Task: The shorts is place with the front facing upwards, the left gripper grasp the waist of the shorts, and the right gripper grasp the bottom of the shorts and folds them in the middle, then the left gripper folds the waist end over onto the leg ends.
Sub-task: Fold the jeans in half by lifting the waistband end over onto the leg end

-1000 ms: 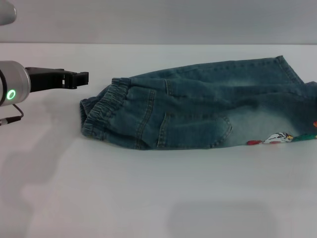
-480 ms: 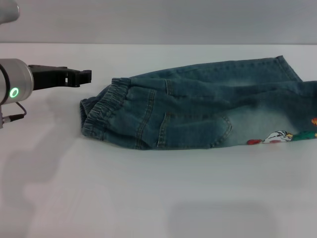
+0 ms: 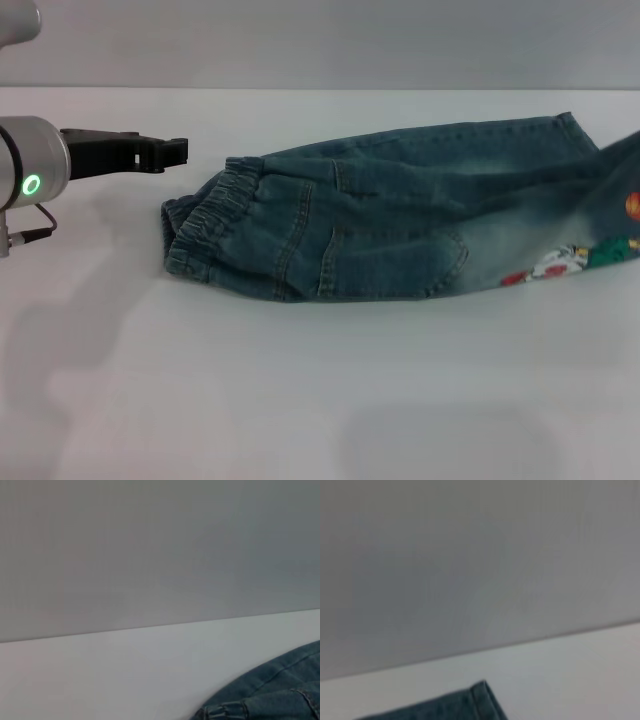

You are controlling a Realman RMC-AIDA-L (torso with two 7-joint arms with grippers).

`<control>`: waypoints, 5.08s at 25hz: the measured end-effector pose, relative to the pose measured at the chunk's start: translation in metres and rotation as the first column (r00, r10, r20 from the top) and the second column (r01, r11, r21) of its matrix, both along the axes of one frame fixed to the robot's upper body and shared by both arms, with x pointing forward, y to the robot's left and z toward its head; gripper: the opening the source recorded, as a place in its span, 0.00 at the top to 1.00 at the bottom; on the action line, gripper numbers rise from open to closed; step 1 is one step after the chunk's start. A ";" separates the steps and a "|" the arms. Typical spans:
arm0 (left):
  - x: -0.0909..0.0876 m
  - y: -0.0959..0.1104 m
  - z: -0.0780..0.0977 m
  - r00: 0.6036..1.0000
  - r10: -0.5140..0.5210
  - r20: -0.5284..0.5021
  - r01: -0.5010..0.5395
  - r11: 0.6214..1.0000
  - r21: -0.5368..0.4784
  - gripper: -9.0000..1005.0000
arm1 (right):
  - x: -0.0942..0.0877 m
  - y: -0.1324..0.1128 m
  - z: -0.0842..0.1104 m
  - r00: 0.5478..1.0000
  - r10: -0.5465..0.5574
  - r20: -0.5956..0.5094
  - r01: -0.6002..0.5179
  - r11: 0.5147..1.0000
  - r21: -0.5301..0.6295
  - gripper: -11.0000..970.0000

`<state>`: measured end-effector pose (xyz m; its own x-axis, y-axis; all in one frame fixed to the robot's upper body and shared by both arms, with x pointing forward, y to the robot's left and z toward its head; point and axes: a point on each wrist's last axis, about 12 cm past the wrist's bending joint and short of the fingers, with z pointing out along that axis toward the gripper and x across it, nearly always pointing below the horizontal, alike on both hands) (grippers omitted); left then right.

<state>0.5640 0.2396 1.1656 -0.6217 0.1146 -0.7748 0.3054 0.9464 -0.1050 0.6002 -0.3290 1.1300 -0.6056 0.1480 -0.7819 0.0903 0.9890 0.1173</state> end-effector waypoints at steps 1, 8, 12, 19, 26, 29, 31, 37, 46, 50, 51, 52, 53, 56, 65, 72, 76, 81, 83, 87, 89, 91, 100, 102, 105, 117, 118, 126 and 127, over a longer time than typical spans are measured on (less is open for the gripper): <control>0.000 0.000 0.000 1.000 0.000 0.000 0.000 1.000 0.000 0.41 | 0.002 -0.001 0.003 1.000 -0.002 0.009 0.002 1.000 -0.002 0.98; 0.001 0.000 0.001 1.000 0.006 0.014 -0.006 1.000 -0.012 0.41 | 0.016 -0.004 0.017 0.998 -0.009 0.069 0.010 1.000 -0.011 0.98; 0.002 0.001 0.001 1.000 0.012 0.024 -0.011 1.000 -0.016 0.41 | 0.026 -0.004 0.022 0.997 -0.007 0.079 0.008 1.000 -0.014 0.98; 0.003 0.001 0.001 0.999 0.017 0.033 -0.016 1.000 -0.019 0.41 | 0.043 -0.005 0.023 0.996 -0.010 0.088 0.012 1.000 -0.025 0.97; 0.003 0.002 0.002 0.999 0.023 0.039 -0.022 0.999 -0.023 0.41 | 0.055 -0.013 0.019 0.990 -0.046 0.136 0.051 0.998 -0.037 0.97; 0.003 0.002 0.002 0.999 0.022 0.047 -0.021 1.000 -0.022 0.41 | 0.061 -0.013 0.010 0.991 -0.029 0.131 0.039 0.997 -0.073 0.96; 0.004 0.001 0.003 0.999 0.021 0.050 -0.020 1.000 -0.022 0.41 | 0.063 -0.011 0.000 0.992 -0.003 0.126 0.018 0.993 -0.119 0.96; 0.005 0.001 0.004 0.998 0.019 0.057 -0.018 1.000 -0.021 0.41 | 0.067 0.005 -0.013 0.990 0.051 0.135 -0.025 0.983 -0.184 0.86; 0.005 0.003 0.002 0.998 0.020 0.054 -0.019 1.000 -0.013 0.40 | 0.069 0.030 -0.017 0.971 0.128 0.200 -0.075 0.964 -0.253 0.64; 0.003 0.004 -0.001 1.000 0.015 0.018 -0.015 1.000 -0.008 0.40 | 0.057 0.055 -0.035 0.956 0.186 0.225 -0.122 0.955 -0.271 0.42; 0.002 0.004 -0.002 1.000 0.013 0.003 -0.013 1.000 -0.007 0.40 | 0.054 0.060 -0.039 0.952 0.198 0.232 -0.134 0.954 -0.267 0.30; 0.001 0.004 -0.004 1.000 0.012 -0.015 -0.012 1.000 -0.006 0.40 | 0.048 0.066 -0.045 0.947 0.216 0.237 -0.151 0.953 -0.264 0.30; 0.000 0.005 -0.004 1.000 0.012 -0.029 -0.012 1.000 -0.005 0.40 | 0.045 0.069 -0.048 0.943 0.224 0.246 -0.159 0.953 -0.259 0.30; -0.002 0.007 -0.006 0.998 0.010 -0.067 -0.010 1.000 -0.002 0.40 | 0.031 0.074 -0.053 0.924 0.219 0.313 -0.148 0.961 -0.234 0.30; -0.005 -0.002 -0.010 0.985 -0.040 -0.166 0.042 0.999 0.005 0.40 | 0.007 0.093 -0.064 0.879 0.263 0.397 -0.183 0.956 -0.230 0.59; -0.010 -0.020 -0.020 0.963 -0.111 -0.244 0.110 0.994 -0.019 0.40 | 0.004 0.091 -0.069 0.891 0.241 0.384 -0.178 0.965 -0.191 0.75; -0.010 -0.024 -0.025 0.952 -0.119 -0.283 0.119 0.993 -0.020 0.40 | 0.003 0.090 -0.071 0.893 0.239 0.380 -0.177 0.965 -0.191 0.90; -0.008 -0.029 -0.029 0.947 -0.132 -0.294 0.133 0.991 -0.017 0.40 | 0.004 0.091 -0.070 0.893 0.240 0.381 -0.179 0.966 -0.189 0.99; -0.007 -0.030 -0.030 0.946 -0.137 -0.293 0.139 0.990 -0.014 0.40 | 0.004 0.092 -0.070 0.892 0.242 0.382 -0.181 0.965 -0.189 0.99; -0.005 -0.034 -0.034 0.945 -0.144 -0.292 0.148 0.989 -0.010 0.39 | 0.004 0.092 -0.071 0.894 0.244 0.376 -0.184 0.965 -0.189 0.99; -0.004 -0.035 -0.036 0.946 -0.146 -0.288 0.150 0.989 -0.009 0.39 | 0.004 0.092 -0.072 0.896 0.245 0.370 -0.186 0.964 -0.189 0.99; -0.003 -0.036 -0.038 0.946 -0.146 -0.289 0.150 0.989 -0.007 0.39 | 0.003 0.092 -0.073 0.897 0.246 0.366 -0.188 0.964 -0.189 0.99; 0.000 -0.044 -0.043 0.940 -0.166 -0.298 0.174 0.985 0.000 0.39 | -0.001 0.091 -0.077 0.904 0.248 0.349 -0.192 0.963 -0.187 0.99; 0.000 -0.046 -0.044 0.939 -0.171 -0.298 0.179 0.984 0.002 0.39 | -0.001 0.091 -0.078 0.905 0.249 0.344 -0.195 0.963 -0.185 0.99; 0.000 -0.046 -0.046 0.940 -0.169 -0.297 0.178 0.984 0.001 0.39 | -0.001 0.092 -0.078 0.908 0.252 0.335 -0.199 0.963 -0.184 0.99; 0.003 -0.038 -0.052 0.965 -0.115 -0.237 0.101 0.993 -0.067 0.39 | -0.001 0.091 -0.077 0.909 0.249 0.334 -0.199 0.964 -0.178 0.99; 0.003 -0.036 -0.053 0.968 -0.105 -0.226 0.089 0.993 -0.078 0.44 | -0.002 0.091 -0.077 0.910 0.248 0.333 -0.198 0.964 -0.177 0.99; 0.001 -0.034 -0.061 0.970 -0.103 -0.222 0.082 0.992 -0.100 0.67 | -0.004 0.089 -0.074 0.910 0.240 0.339 -0.193 0.967 -0.166 0.99; 0.001 -0.035 -0.062 0.964 -0.114 -0.241 0.089 0.990 -0.112 0.69 | -0.004 0.089 -0.074 0.909 0.240 0.340 -0.193 0.967 -0.165 0.99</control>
<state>0.5650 0.2042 1.1035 -0.7839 0.1175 -0.6097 0.3525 0.8926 -0.2812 0.5964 -0.2402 1.0565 -0.2915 -0.0680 -0.9542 -0.1521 0.9881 -0.0239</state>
